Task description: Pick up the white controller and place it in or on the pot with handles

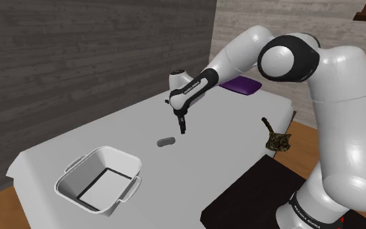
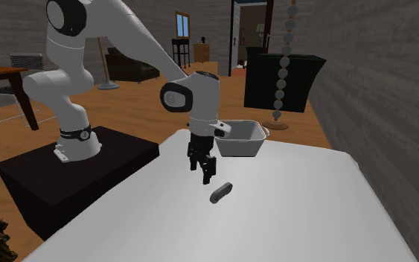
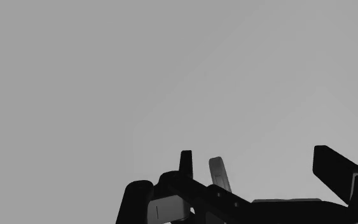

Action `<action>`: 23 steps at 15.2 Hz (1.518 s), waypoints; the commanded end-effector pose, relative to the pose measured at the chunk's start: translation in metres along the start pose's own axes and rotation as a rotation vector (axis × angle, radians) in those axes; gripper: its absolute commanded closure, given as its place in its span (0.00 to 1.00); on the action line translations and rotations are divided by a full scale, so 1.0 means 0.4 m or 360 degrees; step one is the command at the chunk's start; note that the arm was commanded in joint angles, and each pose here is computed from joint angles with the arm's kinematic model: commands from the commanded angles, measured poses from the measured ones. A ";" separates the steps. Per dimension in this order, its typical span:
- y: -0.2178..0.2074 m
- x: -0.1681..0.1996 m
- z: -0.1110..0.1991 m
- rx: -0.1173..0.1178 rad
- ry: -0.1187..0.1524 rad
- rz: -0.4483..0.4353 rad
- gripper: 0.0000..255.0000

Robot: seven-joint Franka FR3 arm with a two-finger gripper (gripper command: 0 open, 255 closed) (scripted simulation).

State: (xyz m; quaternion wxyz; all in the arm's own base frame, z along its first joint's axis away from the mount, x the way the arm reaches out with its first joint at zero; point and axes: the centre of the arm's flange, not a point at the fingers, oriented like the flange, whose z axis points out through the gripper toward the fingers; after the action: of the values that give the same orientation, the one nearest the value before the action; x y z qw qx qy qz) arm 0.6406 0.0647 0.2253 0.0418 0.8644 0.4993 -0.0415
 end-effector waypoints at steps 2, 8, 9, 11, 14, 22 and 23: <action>0.021 0.081 0.067 -0.0020 -0.0005 -0.0157 0.00; 0.027 0.111 0.145 -0.0028 -0.0008 -0.0219 0.00; 0.027 0.111 0.158 -0.0028 -0.0008 -0.0219 0.00; 0.028 0.111 0.192 -0.0028 -0.0008 -0.0219 0.00; 0.028 0.111 0.192 -0.0028 -0.0008 -0.0219 0.00; 0.028 0.111 0.192 -0.0028 -0.0008 -0.0219 1.00; 0.028 0.111 0.192 -0.0028 -0.0008 -0.0219 1.00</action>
State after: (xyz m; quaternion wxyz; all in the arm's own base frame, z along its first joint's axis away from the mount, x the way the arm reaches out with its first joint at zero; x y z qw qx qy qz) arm 0.6700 0.0883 0.1444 0.0477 0.8277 0.5576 -0.0420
